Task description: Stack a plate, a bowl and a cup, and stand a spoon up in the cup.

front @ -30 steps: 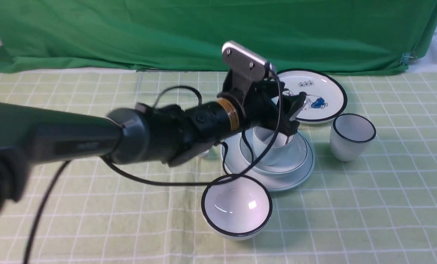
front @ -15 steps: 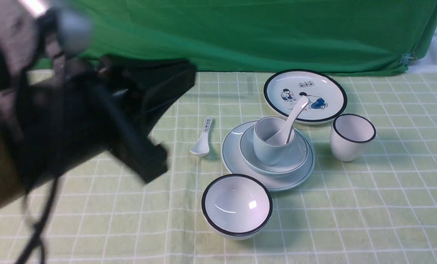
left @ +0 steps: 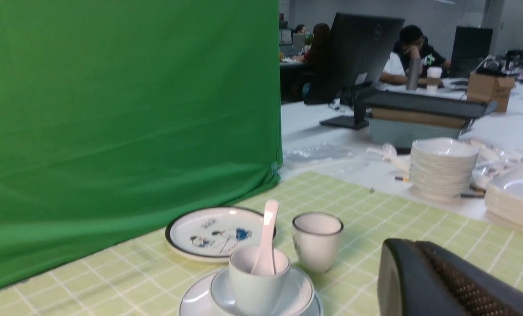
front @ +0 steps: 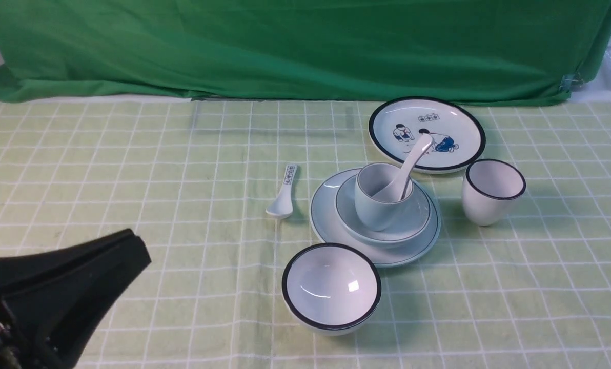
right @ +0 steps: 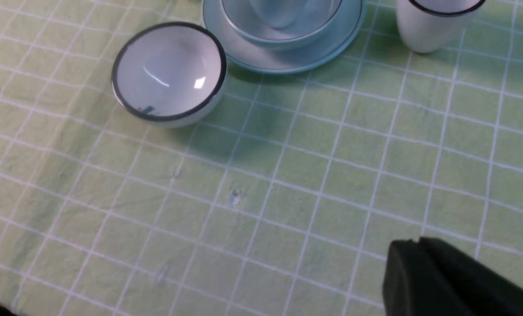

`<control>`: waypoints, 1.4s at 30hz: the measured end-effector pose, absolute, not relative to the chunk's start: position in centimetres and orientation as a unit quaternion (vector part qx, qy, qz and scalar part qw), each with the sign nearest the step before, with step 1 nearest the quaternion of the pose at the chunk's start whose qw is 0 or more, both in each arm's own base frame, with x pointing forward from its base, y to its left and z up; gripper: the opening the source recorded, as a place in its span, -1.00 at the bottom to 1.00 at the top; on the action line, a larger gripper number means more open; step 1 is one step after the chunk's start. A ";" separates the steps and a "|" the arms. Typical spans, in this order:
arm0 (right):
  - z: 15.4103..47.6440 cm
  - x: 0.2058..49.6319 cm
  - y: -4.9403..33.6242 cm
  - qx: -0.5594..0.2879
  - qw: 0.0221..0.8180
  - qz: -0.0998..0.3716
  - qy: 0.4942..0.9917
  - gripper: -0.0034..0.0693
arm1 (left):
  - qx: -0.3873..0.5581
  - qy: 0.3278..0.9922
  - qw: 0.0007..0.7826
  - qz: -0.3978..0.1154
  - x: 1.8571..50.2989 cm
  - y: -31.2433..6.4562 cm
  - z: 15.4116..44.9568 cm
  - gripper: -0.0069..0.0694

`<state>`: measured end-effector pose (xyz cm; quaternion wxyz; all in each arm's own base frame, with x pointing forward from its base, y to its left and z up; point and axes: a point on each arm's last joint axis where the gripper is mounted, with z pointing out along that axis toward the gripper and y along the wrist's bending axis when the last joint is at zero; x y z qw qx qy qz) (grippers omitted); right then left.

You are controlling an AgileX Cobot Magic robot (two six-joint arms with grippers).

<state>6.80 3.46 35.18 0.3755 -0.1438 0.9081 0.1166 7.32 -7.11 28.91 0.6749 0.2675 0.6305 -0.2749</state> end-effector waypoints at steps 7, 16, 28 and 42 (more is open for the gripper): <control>35.4 6.5 2.9 -0.119 0.389 0.114 0.906 -0.69 | 0.275 0.648 0.658 -0.268 7.4 -7.2 27.2 -0.81; 31.2 5.0 1.0 -0.081 0.546 0.048 0.832 -0.86 | 0.278 0.664 0.642 -0.264 7.3 -7.1 25.6 -0.81; 17.3 5.0 0.6 -0.030 0.567 0.017 0.823 -0.86 | 0.278 0.668 0.638 -0.263 7.3 -7.1 25.3 -0.81; 17.5 5.2 0.6 -0.021 0.585 0.024 0.810 -0.81 | 0.283 0.666 0.640 -0.259 7.4 -7.1 25.3 -0.81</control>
